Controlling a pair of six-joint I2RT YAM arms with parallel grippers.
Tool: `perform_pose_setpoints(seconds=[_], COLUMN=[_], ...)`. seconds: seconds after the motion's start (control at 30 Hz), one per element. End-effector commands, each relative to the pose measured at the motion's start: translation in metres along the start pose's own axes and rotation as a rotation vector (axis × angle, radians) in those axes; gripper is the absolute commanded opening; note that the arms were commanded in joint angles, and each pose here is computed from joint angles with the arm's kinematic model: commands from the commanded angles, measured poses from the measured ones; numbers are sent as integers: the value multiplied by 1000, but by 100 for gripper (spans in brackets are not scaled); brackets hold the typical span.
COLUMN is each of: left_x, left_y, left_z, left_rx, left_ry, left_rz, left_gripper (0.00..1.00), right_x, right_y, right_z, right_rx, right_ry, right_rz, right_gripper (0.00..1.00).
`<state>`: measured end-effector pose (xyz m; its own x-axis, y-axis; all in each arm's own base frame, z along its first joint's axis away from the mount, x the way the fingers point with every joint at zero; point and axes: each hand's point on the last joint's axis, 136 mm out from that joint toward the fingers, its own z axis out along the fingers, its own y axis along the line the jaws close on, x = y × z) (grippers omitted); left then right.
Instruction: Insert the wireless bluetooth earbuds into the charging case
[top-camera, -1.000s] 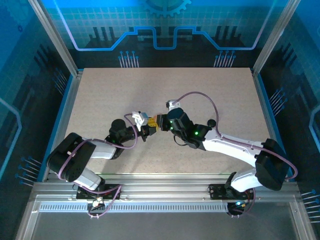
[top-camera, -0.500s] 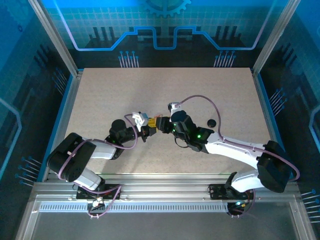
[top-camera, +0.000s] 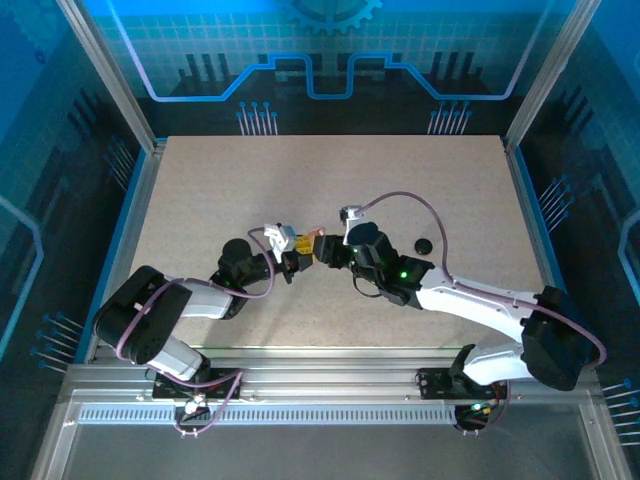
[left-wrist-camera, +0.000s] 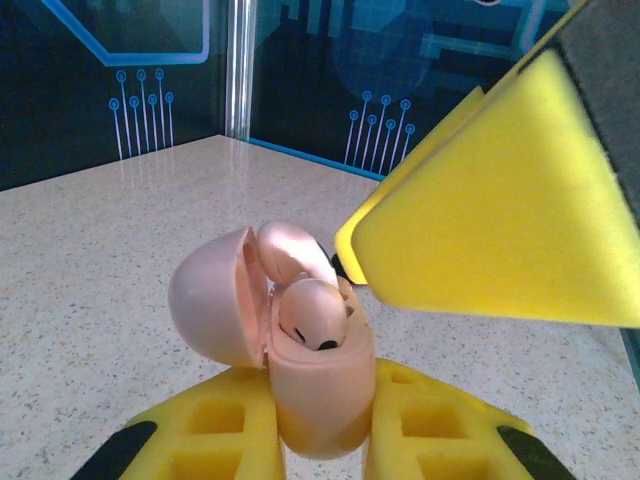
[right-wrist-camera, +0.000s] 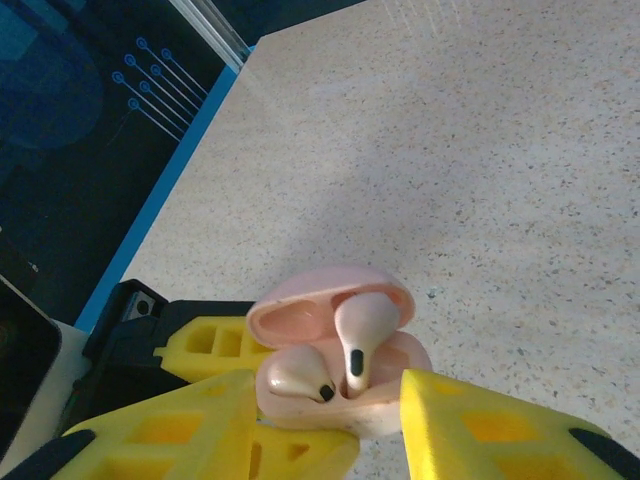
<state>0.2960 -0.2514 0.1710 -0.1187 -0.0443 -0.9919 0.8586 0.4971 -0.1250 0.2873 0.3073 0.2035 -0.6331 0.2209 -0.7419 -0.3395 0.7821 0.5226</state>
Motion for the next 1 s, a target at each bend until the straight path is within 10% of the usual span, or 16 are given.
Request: perform_pose_setpoints(seconds=[0.0,0.97], left_x=[-23,-26], left_y=[-2,-22], left_z=[-1,-2], left_rx=[10,118], left_ry=[-72,-88], left_rz=[54,138], left_gripper=[17,17], right_x=[-6,-35], right_y=[-4,-9], right_z=[-10,-62], right_rx=[4,-107], right_ry=[-12,60], right_rz=[7,-47], right_gripper=[43,40])
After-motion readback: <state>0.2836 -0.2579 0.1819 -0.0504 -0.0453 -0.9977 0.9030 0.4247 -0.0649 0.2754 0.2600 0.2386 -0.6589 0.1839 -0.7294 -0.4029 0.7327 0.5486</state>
